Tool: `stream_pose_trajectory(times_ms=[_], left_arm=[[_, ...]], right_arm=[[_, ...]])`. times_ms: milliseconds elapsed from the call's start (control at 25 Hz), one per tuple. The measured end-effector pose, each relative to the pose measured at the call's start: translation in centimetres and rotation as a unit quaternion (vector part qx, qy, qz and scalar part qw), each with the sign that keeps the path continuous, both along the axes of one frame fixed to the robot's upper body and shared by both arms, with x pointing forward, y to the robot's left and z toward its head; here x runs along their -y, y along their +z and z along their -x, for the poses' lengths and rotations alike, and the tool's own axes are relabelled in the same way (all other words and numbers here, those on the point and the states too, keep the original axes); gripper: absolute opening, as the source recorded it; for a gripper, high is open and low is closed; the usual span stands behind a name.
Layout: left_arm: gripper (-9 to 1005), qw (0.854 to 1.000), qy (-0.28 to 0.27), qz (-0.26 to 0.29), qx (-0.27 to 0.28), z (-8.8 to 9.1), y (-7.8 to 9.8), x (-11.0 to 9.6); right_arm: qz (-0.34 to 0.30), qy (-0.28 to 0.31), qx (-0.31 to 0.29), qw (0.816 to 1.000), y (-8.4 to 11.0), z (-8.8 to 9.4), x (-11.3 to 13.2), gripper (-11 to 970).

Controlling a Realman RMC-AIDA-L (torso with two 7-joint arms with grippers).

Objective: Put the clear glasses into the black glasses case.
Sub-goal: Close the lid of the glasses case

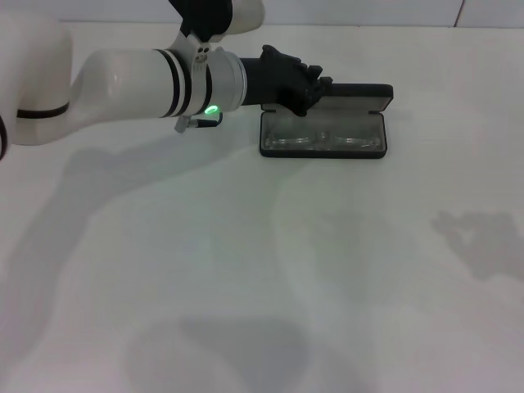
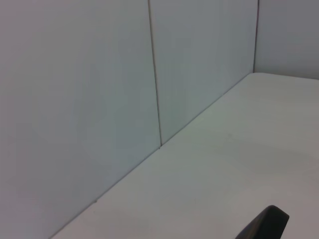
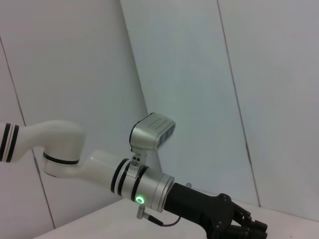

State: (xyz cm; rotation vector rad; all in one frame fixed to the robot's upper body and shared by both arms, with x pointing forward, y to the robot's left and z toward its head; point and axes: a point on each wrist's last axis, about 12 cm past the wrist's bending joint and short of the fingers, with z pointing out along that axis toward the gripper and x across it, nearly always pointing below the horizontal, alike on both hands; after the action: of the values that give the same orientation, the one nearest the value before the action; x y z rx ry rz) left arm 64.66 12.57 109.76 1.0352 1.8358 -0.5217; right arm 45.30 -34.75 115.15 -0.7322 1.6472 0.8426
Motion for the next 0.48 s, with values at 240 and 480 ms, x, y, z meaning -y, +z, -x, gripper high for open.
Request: stream_pose_trajectory(times_ms=[240,480], left_arm=[[185,1.0,-0.004,-0.002,-0.006,0.23,-0.32,-0.01],[185,1.0,-0.015,-0.01,-0.009,0.65,-0.69,0.18]], right_arm=[[0.0,0.0,0.001,1.0,-0.03,-0.02,-0.01,125],[0.0,0.0,0.001,1.0,-0.06,-0.01,0.0,126]])
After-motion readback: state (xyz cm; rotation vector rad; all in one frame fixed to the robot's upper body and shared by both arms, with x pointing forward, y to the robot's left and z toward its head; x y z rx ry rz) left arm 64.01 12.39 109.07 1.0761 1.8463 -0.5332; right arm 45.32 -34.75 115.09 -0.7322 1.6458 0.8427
